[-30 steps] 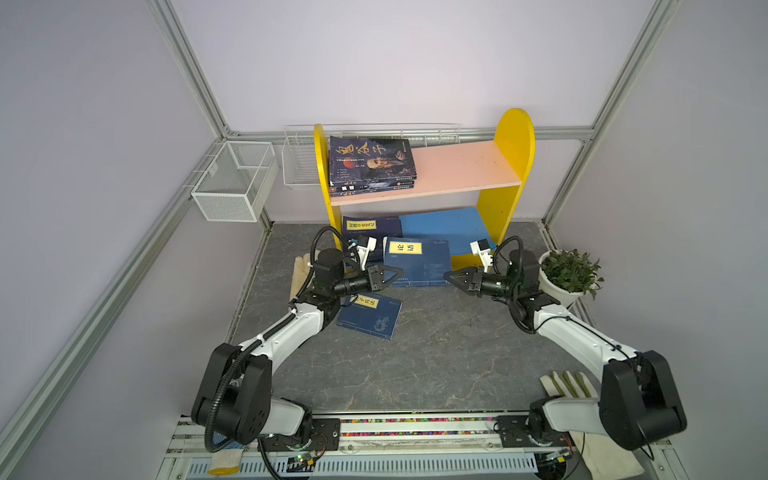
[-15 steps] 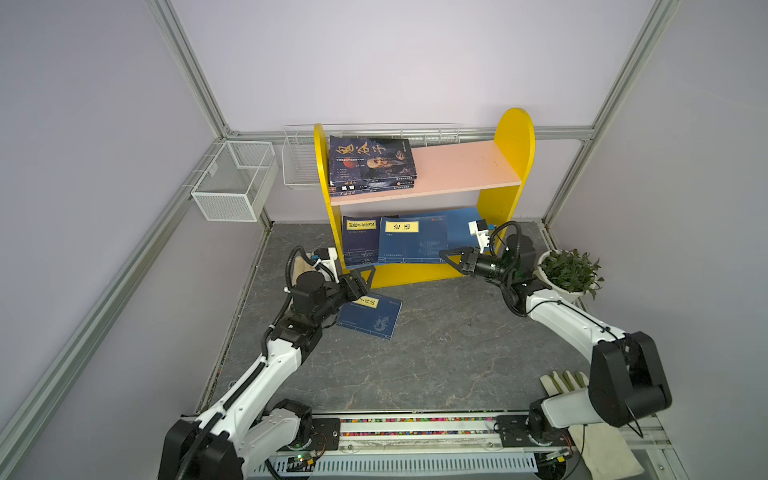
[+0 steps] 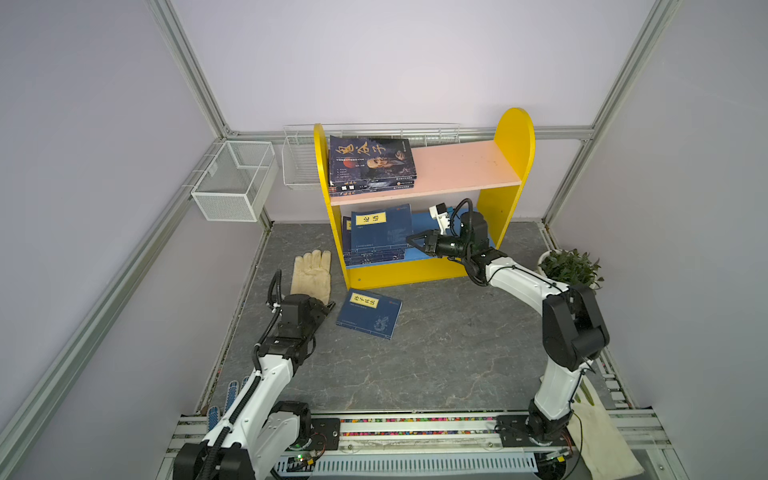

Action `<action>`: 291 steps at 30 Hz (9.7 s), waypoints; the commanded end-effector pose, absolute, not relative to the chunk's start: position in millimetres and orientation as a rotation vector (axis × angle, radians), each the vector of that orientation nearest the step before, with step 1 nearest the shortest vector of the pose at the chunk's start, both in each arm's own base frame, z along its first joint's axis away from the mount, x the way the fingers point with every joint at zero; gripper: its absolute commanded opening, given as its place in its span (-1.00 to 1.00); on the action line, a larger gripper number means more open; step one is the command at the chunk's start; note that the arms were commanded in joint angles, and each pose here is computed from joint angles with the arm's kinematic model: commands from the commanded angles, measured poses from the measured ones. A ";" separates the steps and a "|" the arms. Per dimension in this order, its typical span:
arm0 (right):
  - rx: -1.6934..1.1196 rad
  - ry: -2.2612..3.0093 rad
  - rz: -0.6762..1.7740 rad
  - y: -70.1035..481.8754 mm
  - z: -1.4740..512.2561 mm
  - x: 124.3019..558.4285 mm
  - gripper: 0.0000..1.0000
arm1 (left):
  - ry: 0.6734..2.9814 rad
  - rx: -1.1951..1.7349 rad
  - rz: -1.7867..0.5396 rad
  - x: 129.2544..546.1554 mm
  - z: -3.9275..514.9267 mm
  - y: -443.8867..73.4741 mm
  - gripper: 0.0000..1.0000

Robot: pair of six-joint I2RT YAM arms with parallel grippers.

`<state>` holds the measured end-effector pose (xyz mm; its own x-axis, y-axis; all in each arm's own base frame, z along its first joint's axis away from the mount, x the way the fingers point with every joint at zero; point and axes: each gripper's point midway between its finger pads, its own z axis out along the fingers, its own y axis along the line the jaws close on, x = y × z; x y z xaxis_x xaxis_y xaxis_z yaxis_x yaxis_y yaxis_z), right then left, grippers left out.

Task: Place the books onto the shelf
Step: 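Carry the book onto the blue shelf with the right gripper while the left withdraws, then lower the book onto the shelf pile and push it flush with the right gripper, then open the right gripper and move both grippers down to the last table book, then grasp the last blue book's edges with both grippers and lift it upright, then carry the book onto the blue shelf with the right gripper while the left withdraws, then lower the book onto the shelf pile and push it flush with the right gripper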

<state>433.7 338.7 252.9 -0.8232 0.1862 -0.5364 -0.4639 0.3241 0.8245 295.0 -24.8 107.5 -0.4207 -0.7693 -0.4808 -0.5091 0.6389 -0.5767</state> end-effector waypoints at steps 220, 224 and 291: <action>-0.348 1.898 1.430 268.1 311.4 379.6 -0.84 | 2.080 -0.138 -1.386 317.0 189.5 -166.2 0.34; -0.329 1.938 1.382 285.0 301.6 402.0 -0.83 | 2.026 -0.450 -1.153 326.2 168.2 -109.0 0.33; -0.530 2.114 0.843 334.8 260.3 438.2 0.46 | 2.017 -0.702 -0.848 315.6 139.6 -59.9 0.38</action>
